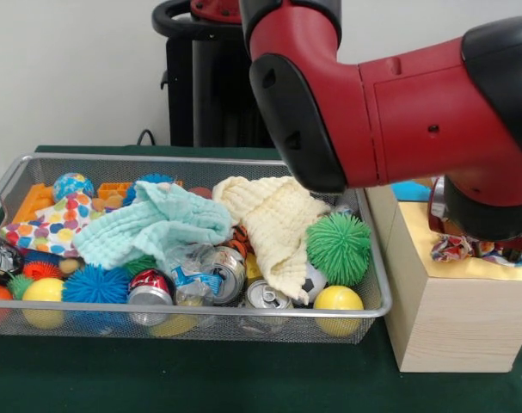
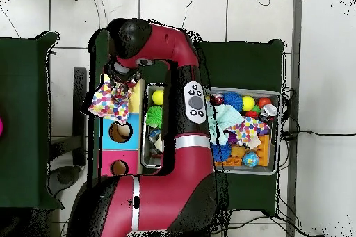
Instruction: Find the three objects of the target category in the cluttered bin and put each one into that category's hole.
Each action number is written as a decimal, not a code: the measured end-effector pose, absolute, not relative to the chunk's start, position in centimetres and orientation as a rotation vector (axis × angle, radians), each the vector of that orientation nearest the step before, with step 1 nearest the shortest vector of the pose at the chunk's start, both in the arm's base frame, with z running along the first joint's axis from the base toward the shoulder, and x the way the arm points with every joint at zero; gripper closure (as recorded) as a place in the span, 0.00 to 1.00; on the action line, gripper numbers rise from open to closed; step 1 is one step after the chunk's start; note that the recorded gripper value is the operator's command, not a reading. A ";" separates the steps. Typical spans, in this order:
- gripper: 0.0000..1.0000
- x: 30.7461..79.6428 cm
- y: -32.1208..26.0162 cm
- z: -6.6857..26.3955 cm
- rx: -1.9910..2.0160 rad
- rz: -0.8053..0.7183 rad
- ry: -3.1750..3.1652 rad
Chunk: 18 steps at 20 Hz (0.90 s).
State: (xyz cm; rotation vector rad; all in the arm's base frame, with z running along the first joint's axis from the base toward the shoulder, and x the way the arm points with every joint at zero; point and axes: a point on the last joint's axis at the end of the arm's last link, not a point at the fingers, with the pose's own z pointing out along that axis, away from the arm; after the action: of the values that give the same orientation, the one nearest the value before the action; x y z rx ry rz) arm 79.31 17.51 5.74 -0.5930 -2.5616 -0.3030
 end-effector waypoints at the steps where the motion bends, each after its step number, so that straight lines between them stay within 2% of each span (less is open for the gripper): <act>1: 0.00 79.2 17.6 5.8 -0.595 -0.302 -2.569; 18: 0.00 78.9 17.8 6.1 -0.605 -0.298 -2.605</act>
State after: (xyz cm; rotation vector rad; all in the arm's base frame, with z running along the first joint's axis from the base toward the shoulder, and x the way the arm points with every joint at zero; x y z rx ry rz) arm 78.85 17.82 6.11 -0.6054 -2.6054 -0.2982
